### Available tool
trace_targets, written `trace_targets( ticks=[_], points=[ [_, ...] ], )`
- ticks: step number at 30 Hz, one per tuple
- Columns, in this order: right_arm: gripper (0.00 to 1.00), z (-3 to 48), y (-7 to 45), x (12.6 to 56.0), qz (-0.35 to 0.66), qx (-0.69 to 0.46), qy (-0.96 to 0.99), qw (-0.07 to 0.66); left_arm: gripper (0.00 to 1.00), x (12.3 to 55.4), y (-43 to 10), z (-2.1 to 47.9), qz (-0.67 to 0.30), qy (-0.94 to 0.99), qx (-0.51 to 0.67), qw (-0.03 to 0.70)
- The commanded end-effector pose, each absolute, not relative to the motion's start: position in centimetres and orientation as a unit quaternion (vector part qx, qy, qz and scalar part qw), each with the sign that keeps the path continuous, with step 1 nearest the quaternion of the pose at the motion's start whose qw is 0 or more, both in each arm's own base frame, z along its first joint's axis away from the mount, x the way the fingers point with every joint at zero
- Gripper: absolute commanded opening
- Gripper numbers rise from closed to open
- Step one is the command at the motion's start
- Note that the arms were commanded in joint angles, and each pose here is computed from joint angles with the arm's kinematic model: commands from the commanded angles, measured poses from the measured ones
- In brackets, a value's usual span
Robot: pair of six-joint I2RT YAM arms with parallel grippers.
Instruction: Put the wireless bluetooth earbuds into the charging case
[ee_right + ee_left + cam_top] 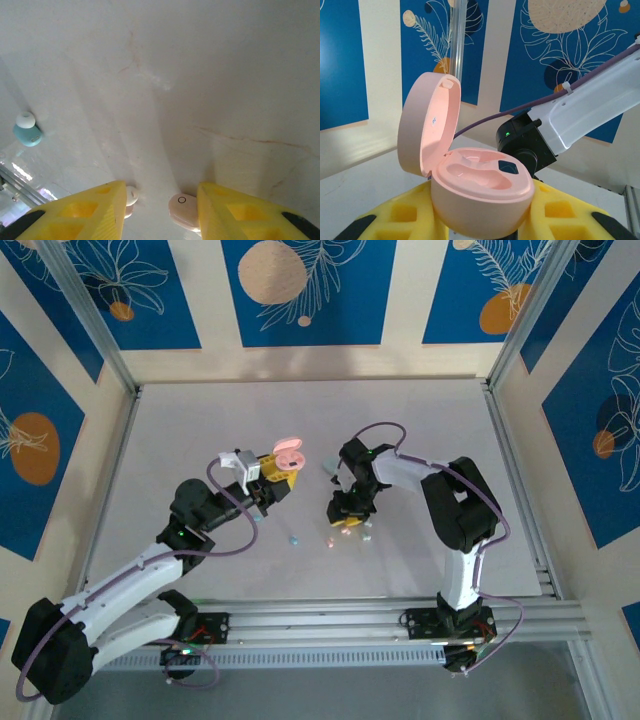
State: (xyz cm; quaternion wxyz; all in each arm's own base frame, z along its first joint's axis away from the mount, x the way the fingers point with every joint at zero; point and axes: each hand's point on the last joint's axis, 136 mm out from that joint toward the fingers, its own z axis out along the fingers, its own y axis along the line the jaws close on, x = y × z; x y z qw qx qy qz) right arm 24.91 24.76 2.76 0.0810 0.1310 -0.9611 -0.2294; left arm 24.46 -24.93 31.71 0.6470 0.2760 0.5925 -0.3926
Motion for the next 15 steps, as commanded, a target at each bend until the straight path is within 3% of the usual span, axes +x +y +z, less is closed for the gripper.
trace_targets(
  ticks=[1,15],
  points=[
    [0.43,3.60,24.92,23.77,-0.238,0.126,-0.958,0.100,0.29,24.41,-24.89,31.99,-0.390,0.590,0.276,0.651],
    [0.44,2.86,23.93,23.93,-0.224,0.094,-0.965,0.099,0.29,24.40,-25.03,32.08,-0.391,0.590,0.279,0.649]
  ],
)
